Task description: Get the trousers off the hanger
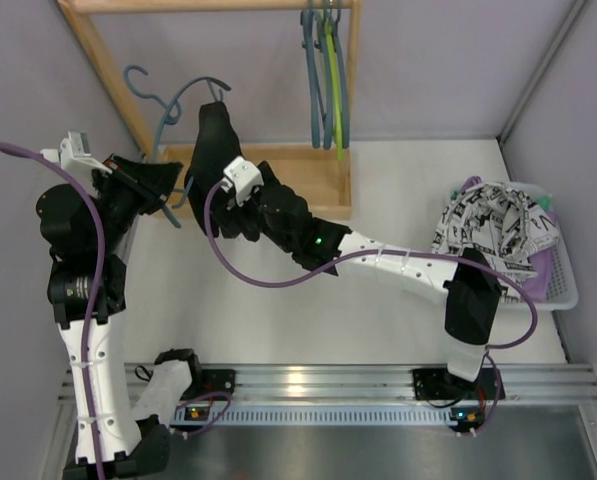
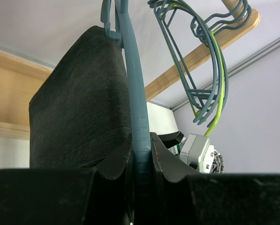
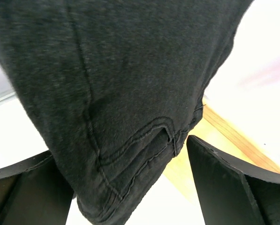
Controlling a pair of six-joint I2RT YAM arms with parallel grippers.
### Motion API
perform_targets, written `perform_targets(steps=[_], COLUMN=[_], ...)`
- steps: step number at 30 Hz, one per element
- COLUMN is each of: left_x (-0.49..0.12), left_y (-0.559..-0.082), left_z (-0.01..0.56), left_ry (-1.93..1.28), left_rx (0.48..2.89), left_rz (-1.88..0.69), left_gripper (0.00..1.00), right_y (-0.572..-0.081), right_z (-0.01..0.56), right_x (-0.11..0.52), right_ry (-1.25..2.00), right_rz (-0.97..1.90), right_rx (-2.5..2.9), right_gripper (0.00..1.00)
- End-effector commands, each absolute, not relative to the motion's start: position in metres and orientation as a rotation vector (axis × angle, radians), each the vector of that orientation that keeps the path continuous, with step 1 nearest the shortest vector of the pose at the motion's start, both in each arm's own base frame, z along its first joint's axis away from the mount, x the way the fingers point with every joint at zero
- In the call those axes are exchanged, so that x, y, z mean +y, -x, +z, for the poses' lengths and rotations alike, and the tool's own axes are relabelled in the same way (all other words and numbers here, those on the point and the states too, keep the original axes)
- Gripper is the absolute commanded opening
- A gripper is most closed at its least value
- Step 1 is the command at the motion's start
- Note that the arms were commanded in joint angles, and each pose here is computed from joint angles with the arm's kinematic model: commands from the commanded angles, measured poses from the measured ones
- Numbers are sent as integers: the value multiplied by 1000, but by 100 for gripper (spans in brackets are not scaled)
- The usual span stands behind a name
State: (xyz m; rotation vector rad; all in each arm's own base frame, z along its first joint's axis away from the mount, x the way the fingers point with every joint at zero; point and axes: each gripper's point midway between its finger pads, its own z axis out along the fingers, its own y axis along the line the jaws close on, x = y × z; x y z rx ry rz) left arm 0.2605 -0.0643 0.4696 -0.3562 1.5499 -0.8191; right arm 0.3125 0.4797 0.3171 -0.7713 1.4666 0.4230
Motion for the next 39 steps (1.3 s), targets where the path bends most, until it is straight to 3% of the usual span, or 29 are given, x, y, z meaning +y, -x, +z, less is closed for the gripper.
perform_targets(steps=[1,9,21,34,37,39], left_x=[-69,-69,-70,-73,-73,-73], left_y=[-238,-240,-244,-244,-244,-244], left_z=[532,530,527,528,528,528], left_ry=[227,232,239,239,242,237], left_rx=[1328,1336,1350,1355,1357,1356], left_rz=[-824,-832,-849,-872,-877,-874], left_gripper=[0,0,0,0,0,0], right_y=[-330,-320,-264,-297,-305,-312], right_z=[363,370,379,369,366,363], right_x=[454,457,493,501,502,500], right_ry=[650,703,820,725,727,722], right_rz=[388,486,654,524,503,479], right_rx=[1403,1374,1320,1377,1374,1375], right_gripper=[90,88,99,99,97,85])
